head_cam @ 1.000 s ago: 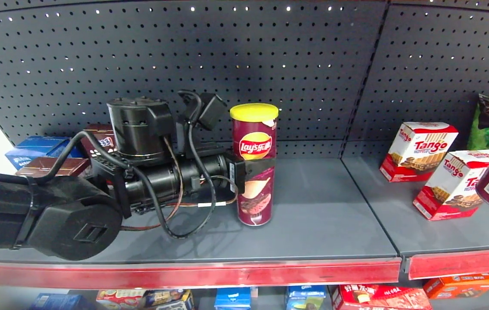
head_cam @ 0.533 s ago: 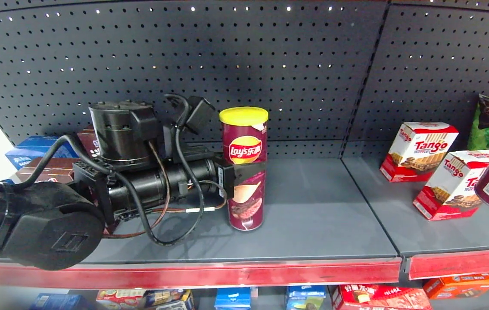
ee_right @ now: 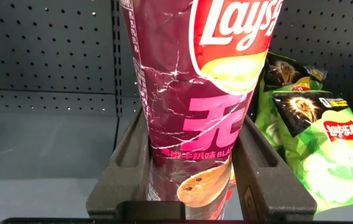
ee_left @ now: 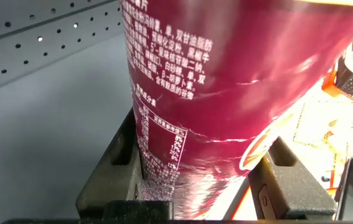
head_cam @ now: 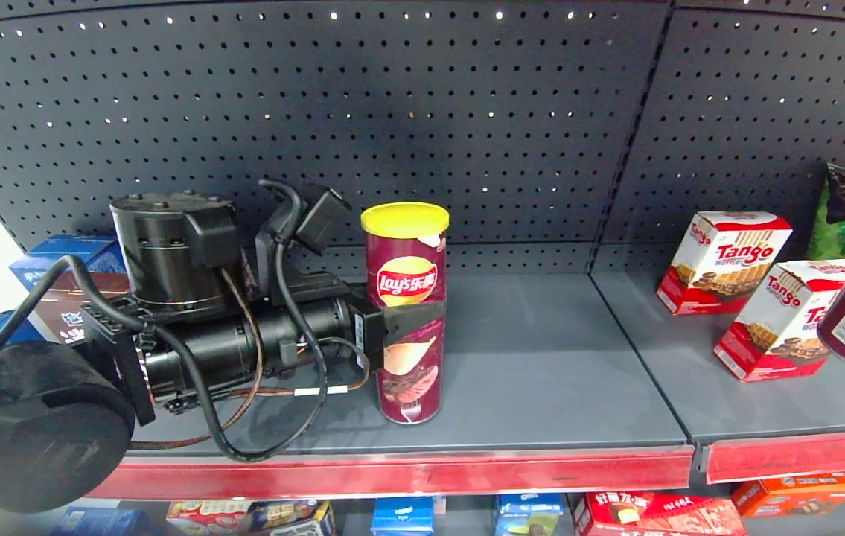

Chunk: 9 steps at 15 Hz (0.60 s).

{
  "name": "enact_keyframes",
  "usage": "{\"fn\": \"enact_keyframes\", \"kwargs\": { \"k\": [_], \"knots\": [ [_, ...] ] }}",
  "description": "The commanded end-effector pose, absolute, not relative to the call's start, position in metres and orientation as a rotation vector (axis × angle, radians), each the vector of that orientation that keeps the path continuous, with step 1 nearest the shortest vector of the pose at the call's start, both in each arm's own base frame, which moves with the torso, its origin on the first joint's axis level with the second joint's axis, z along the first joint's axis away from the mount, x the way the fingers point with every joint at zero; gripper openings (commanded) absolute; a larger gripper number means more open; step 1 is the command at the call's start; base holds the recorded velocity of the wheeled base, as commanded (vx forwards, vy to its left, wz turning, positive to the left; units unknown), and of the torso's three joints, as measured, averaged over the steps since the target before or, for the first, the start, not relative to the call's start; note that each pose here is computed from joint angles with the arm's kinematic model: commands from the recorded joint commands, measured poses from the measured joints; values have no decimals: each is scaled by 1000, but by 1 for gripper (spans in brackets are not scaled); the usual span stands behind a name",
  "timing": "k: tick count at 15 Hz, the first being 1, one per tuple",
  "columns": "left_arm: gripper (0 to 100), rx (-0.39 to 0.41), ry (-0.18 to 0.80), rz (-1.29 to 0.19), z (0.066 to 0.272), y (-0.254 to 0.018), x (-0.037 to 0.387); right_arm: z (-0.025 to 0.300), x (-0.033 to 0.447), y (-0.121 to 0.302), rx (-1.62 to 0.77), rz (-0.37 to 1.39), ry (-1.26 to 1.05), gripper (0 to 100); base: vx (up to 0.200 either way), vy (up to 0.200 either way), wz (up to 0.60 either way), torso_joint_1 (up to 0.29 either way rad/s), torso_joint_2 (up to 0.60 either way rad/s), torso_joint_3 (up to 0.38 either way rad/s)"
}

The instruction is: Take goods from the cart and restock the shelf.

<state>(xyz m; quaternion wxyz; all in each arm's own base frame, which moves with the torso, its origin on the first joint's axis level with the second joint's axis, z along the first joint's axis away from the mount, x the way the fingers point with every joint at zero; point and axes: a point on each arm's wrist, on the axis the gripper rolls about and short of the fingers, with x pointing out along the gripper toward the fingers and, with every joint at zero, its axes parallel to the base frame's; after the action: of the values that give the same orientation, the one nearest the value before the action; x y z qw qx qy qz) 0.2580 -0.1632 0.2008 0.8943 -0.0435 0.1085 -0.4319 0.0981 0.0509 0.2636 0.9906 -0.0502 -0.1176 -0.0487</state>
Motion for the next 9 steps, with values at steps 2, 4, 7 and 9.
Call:
{"fn": "enact_keyframes", "kwargs": {
  "k": [2, 4, 7, 9],
  "knots": [
    [0, -91, 221, -895, 203, -161, 255, 263, 99, 51, -101, -96, -234, 0, 0, 0, 0, 0, 0, 0],
    [0, -91, 220, -894, 203, -161, 255, 262, 99, 51, -100, -96, -230, 0, 0, 0, 0, 0, 0, 0],
    [0, -91, 227, -895, 200, -162, 258, 259, 99, 51, -103, -95, -227, 0, 0, 0, 0, 0, 0, 0],
    [0, -91, 232, -879, 198, -159, 263, 259, 97, 51, -101, -95, -229, 0, 0, 0, 0, 0, 0, 0]
  ]
}}
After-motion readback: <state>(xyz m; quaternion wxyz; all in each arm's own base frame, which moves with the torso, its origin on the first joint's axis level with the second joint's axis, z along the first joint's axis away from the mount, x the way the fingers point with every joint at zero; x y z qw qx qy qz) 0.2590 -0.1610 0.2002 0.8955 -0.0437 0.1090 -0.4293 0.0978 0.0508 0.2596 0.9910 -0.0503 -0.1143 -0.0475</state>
